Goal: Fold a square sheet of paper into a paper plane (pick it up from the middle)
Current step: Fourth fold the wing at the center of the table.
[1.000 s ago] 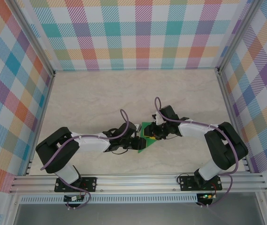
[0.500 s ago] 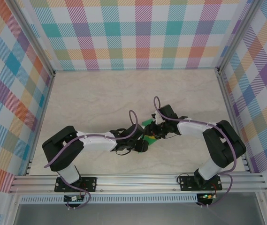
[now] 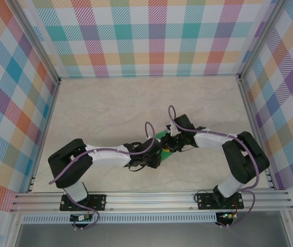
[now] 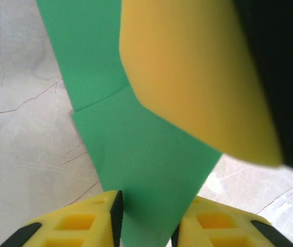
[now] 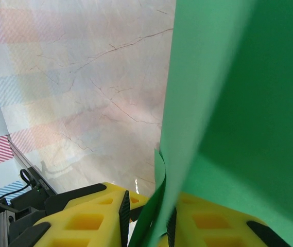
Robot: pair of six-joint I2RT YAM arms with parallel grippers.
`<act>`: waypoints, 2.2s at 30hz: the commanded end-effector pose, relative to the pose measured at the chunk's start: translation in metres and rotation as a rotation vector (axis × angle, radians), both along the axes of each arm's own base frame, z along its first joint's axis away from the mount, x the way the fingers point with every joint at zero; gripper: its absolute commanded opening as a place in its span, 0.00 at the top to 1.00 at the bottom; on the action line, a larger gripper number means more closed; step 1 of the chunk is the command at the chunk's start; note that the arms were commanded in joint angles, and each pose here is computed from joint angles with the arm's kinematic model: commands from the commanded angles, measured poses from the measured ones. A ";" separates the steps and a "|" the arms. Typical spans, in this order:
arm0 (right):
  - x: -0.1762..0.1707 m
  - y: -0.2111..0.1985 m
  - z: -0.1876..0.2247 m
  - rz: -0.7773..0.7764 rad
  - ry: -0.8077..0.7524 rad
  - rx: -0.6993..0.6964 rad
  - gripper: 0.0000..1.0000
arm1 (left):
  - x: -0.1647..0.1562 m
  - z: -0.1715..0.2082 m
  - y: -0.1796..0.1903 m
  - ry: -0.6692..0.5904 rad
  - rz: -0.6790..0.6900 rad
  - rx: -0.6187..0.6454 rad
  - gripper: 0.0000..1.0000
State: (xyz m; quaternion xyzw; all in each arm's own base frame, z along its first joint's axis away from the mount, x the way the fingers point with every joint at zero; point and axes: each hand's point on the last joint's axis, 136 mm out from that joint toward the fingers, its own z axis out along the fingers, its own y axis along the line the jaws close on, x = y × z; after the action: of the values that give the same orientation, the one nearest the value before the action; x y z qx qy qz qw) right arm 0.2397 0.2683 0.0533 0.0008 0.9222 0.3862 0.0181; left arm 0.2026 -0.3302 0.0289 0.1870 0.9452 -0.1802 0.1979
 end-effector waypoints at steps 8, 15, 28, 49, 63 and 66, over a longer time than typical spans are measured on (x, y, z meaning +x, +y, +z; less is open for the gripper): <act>0.003 0.003 0.004 0.010 -0.007 -0.004 0.73 | -0.003 -0.002 -0.001 -0.021 -0.028 0.049 0.82; 0.003 -0.005 0.012 0.000 -0.035 -0.025 0.71 | -0.006 -0.002 -0.005 -0.015 -0.046 0.020 0.95; -0.005 -0.031 0.042 -0.026 -0.119 0.018 0.63 | -0.005 -0.002 -0.008 0.118 -0.039 -0.246 0.96; 0.004 0.011 0.021 0.052 -0.030 0.161 0.83 | 0.001 0.004 -0.004 0.189 -0.023 -0.359 0.96; 0.014 0.006 -0.020 0.019 0.021 0.051 0.84 | -0.001 -0.005 0.005 0.220 -0.006 -0.336 0.94; 0.014 0.003 -0.017 0.009 0.011 0.043 0.84 | -0.001 -0.005 0.005 0.222 -0.009 -0.331 0.95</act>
State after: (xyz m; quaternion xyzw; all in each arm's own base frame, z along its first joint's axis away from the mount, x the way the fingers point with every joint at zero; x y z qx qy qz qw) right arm 0.2472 0.2704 0.0316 0.0051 0.9125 0.4090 -0.0075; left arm 0.2035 -0.3300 0.0256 0.1384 0.9153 -0.3560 0.1279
